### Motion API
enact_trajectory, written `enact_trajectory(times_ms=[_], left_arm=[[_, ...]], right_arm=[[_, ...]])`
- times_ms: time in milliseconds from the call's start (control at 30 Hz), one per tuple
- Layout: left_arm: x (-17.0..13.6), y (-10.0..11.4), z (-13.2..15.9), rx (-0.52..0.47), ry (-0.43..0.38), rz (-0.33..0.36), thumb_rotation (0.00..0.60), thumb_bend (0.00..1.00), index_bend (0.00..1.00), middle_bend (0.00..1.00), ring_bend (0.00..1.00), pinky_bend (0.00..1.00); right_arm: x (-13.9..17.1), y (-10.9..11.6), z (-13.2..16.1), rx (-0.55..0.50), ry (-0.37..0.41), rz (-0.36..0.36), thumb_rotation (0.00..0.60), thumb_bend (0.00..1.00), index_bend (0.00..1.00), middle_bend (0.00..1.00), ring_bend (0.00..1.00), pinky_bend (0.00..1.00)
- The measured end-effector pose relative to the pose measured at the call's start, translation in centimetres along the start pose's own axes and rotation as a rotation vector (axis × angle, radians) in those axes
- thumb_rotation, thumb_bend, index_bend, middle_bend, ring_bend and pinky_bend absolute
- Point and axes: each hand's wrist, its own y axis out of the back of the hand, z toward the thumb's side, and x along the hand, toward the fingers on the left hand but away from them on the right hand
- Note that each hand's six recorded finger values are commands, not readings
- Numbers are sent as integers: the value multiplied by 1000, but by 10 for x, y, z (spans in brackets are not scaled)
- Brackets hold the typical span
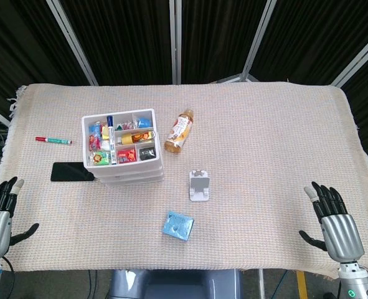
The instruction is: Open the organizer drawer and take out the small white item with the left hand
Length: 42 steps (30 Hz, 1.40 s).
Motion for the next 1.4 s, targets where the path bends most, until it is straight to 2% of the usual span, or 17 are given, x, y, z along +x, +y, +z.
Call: enact_trajectory(times_ms=[667,767,800,867,900,967,1000,1100,1233,1400], left_arm=[[1,0,3,-10,-10,-6,600,31,0,0,0,0],[1,-1,6,-17,-22,-4,600,64,0,0,0,0],[1,-1,7,-23,-26,1,600,109,0,0,5,13],[2,1,11,-45,-43,16,600,212,0,73,110,116],[2,1,13,-58,-50,23,600,270,0,166,217,213],[3,2,19,-97,-70,39,600,334,0,307,351,321],[4,2,21,-115,-79,45,600,387,0,429,455,400],[5,0,30,-179,-107,47,600,498,0,623,621,507],[9,-7,44,-283,-151,11,600,546,0,711,694,551],[11,-24,68,-413,-215,-121,600,636,0,742,721,578]], right_arm=[[0,2,-1,-9,-7,0,600,19,0,0,0,0],[1,3,-1,-10,-5,-2,600,19,0,0,0,0],[1,2,-1,-11,-5,-1,600,19,0,0,0,0],[2,2,-1,-11,-8,2,600,19,0,0,0,0],[2,2,-2,-12,-9,4,600,19,0,0,0,0],[2,2,-2,-16,-10,6,600,20,0,0,0,0],[2,2,-2,-17,-10,6,600,20,0,0,0,0],[2,1,-1,-13,-7,9,600,20,0,0,0,0],[3,0,-1,-12,-10,18,600,20,0,0,0,0],[3,1,-2,-18,-15,19,600,19,0,0,0,0]])
